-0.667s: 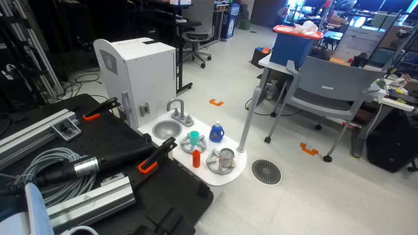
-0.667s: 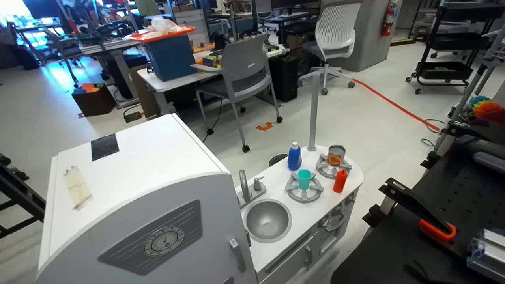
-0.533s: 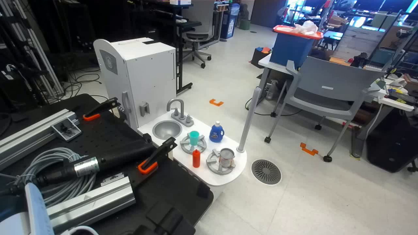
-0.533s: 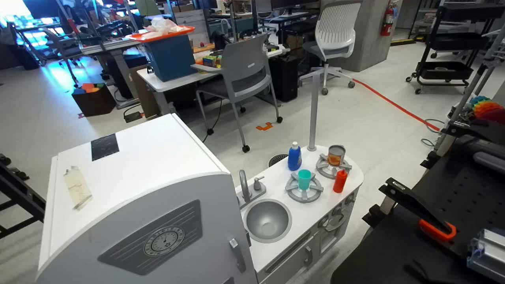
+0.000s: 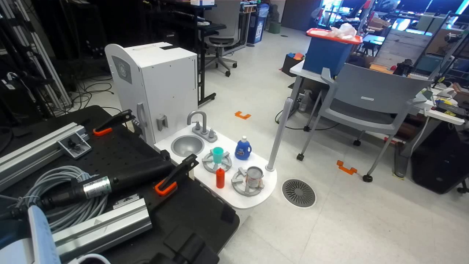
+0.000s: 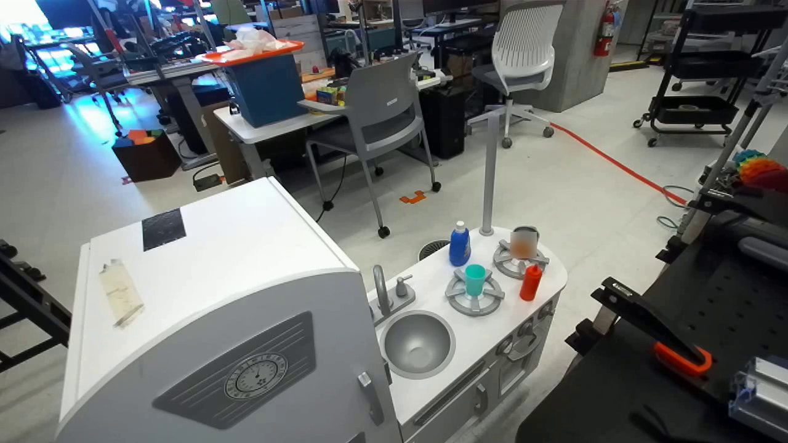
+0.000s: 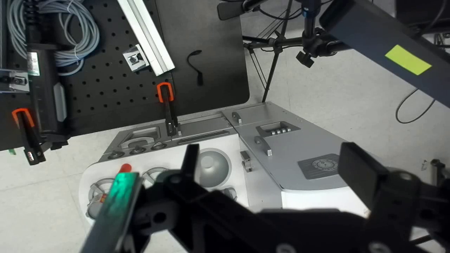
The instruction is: Turn the faucet to the right
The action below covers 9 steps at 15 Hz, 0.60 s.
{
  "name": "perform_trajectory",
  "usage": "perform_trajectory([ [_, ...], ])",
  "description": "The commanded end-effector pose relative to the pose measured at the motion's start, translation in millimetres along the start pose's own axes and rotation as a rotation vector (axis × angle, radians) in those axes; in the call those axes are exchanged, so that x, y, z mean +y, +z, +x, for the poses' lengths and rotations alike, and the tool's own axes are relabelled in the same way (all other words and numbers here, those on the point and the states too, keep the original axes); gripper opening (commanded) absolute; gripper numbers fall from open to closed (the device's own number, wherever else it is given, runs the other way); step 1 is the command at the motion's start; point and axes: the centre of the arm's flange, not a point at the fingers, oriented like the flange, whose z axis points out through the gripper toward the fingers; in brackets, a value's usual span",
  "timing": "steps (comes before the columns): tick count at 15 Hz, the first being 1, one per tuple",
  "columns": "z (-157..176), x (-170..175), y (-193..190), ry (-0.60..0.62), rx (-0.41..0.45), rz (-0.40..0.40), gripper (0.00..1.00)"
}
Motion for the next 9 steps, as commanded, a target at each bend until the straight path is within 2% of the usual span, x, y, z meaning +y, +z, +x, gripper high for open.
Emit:
perform_trajectory([
  [1, 0.0, 0.0, 0.0, 0.000, 0.000, 0.000, 1.00],
  [3, 27.2, -1.4, 13.3, 0.010, -0.012, -0.030, 1.00],
  [7, 103.6, 17.9, 71.2, 0.050, -0.001, -0.136, 1.00],
  [9, 140.4, 24.8, 101.1, 0.052, 0.013, -0.158, 1.00],
])
